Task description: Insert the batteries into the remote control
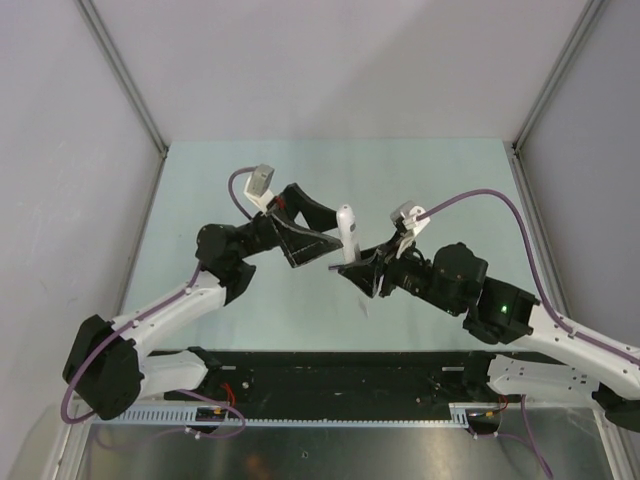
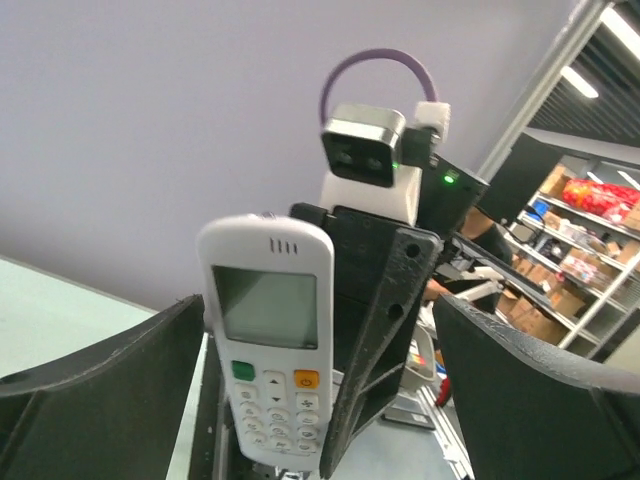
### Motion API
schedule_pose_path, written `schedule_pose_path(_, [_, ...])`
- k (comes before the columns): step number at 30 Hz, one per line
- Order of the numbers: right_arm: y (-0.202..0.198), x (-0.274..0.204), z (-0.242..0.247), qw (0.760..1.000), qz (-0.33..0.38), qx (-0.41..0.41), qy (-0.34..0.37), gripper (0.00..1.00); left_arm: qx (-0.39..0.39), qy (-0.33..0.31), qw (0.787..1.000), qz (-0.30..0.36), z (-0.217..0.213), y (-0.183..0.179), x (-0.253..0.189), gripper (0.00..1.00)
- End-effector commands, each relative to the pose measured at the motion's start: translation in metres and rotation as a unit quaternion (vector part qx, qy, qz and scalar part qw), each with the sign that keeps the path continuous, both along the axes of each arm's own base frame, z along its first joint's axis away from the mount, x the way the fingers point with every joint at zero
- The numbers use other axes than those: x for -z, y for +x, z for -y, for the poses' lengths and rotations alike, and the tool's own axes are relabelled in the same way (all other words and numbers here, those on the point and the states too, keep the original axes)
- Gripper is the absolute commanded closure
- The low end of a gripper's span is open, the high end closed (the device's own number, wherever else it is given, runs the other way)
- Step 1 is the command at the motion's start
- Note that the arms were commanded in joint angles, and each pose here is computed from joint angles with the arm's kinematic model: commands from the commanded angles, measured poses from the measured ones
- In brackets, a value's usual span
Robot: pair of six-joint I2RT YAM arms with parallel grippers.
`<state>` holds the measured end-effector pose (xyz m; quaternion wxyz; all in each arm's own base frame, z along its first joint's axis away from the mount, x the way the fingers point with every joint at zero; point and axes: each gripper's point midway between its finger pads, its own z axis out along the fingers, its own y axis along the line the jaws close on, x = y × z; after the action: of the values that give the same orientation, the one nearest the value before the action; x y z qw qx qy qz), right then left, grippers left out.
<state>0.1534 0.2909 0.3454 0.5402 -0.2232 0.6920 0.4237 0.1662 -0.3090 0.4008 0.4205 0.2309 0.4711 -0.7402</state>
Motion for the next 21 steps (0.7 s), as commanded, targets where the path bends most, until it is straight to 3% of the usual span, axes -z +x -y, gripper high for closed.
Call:
schedule_pose_path(1, [0.006, -0.009, 0.024, 0.998, 0.009, 0.052, -0.035, 1.00, -0.033, 0.008, 0.999, 0.014, -0.013, 0.015, -0.001, 0.00])
schedule_pose_path(2, [0.005, -0.001, 0.028, 0.997, 0.002, 0.058, -0.056, 1.00, -0.043, 0.035, 0.998, -0.013, -0.010, 0.024, 0.011, 0.00])
schedule_pose_path(5, [0.011, 0.014, 0.033, 0.992, -0.007, 0.087, -0.086, 1.00, -0.082, 0.079, 0.993, -0.011, -0.006, 0.036, 0.022, 0.00])
schedule_pose_path(21, [0.037, 0.053, 0.028, 0.975, -0.034, 0.163, -0.150, 1.00, -0.179, 0.143, 0.969, -0.088, -0.014, 0.074, 0.077, 0.00])
